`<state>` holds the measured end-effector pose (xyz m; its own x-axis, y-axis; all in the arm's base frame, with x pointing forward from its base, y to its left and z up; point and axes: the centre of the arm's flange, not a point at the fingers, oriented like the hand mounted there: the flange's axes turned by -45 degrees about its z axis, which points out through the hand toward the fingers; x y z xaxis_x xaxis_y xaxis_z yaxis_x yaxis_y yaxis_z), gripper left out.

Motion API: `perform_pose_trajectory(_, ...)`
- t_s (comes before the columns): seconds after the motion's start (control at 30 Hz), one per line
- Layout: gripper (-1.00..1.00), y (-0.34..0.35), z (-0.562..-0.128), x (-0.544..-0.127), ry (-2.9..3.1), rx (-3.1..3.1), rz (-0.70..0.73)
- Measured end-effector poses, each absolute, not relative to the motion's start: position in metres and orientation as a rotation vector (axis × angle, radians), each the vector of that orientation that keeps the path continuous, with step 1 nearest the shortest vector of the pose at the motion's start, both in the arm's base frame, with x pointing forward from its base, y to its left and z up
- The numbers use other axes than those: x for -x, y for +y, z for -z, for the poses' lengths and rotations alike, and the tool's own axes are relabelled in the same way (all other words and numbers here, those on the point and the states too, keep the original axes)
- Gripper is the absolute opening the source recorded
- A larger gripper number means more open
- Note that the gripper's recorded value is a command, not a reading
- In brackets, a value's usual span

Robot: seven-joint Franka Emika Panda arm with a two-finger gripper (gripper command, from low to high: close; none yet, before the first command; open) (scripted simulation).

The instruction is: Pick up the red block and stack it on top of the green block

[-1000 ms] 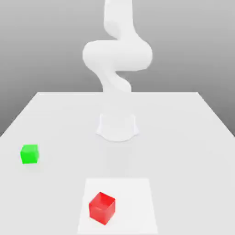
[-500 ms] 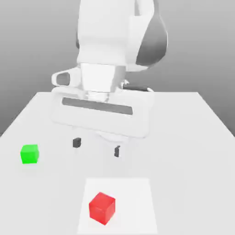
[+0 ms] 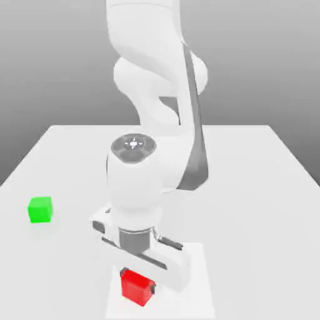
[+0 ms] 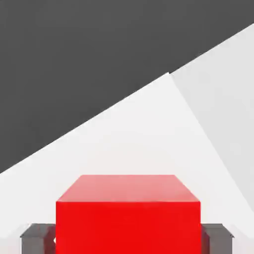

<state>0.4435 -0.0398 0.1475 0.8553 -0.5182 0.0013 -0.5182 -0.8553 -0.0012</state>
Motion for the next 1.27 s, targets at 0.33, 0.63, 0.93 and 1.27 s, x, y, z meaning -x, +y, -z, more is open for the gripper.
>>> perform_pose_trajectory(0.33, -1.0, -0.068, -0.211, -0.434, 1.022, 2.976, 0.002)
perform_pose_trajectory(0.63, -1.0, -0.241, -0.232, -0.325, 2.157, 2.311, 0.002)
perform_pose_trajectory(0.93, -1.0, -0.316, -0.242, -0.194, 2.829, 1.369, 0.003)
perform_pose_trajectory(1.27, 1.0, -0.319, -0.183, -0.184, 2.861, 1.296, 0.002)
